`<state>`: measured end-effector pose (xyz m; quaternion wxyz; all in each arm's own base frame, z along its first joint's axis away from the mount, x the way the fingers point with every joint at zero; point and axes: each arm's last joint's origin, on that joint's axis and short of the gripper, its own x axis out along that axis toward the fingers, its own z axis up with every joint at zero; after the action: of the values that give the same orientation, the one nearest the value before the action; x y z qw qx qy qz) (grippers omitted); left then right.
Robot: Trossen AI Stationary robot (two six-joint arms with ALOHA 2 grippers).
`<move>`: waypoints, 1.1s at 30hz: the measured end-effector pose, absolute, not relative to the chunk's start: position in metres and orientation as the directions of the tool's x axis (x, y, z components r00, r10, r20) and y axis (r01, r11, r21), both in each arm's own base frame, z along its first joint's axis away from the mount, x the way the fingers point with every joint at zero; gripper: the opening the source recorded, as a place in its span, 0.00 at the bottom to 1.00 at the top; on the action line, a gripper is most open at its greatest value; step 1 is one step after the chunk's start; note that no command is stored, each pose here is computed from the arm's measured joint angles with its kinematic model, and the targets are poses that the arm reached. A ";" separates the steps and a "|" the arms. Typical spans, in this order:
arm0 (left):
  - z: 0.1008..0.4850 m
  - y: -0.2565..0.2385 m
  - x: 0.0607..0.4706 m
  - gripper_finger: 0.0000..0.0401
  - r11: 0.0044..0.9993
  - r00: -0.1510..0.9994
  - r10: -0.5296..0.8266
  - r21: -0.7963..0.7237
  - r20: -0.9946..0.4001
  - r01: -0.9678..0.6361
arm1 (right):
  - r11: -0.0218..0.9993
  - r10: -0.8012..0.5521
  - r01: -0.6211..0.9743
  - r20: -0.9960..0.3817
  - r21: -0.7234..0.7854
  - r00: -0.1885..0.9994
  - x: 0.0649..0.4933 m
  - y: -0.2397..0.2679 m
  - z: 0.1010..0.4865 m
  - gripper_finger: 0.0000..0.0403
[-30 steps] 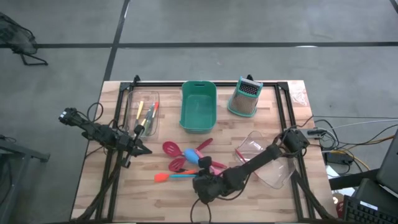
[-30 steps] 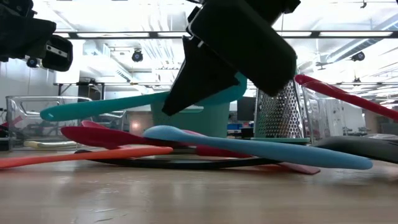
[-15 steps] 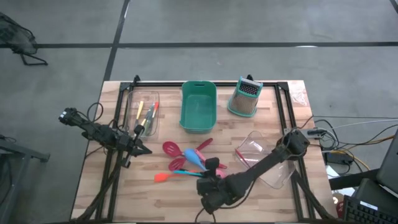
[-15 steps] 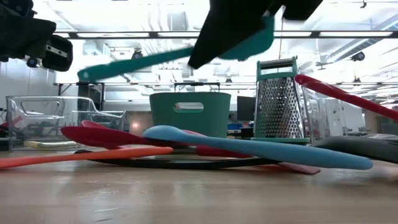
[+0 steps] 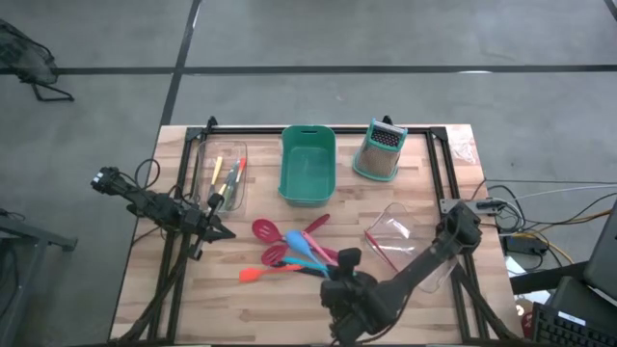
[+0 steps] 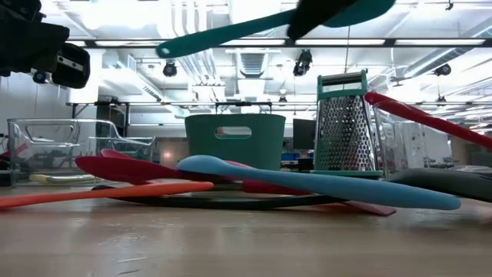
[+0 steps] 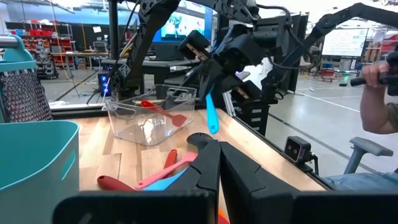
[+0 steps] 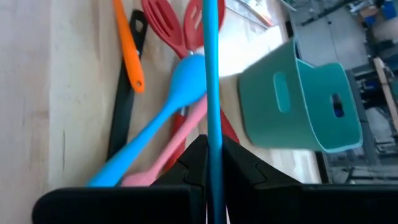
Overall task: Pick & Place Kitchen Items
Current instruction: Put the blue spatula into the bottom transparent bin
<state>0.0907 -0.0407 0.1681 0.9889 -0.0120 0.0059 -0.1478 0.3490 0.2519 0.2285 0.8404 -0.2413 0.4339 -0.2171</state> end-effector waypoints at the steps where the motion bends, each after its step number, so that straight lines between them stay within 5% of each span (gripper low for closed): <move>1: 0.168 -0.041 0.091 0.03 0.956 0.956 -0.292 -0.025 -0.008 0.292 | 0.785 -0.583 0.164 -0.623 -0.597 0.523 0.347 0.252 0.228 0.06; 33: 0.168 -0.041 0.091 0.03 0.956 0.956 -0.292 -0.026 -0.008 0.292 | 0.752 -0.658 0.383 -0.588 -0.536 0.470 0.290 0.275 0.234 0.06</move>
<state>0.0907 -0.0408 0.1681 0.9889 -0.0121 0.0059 -0.1478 0.2897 0.2745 0.2341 0.8407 -0.1674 0.4115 -0.3096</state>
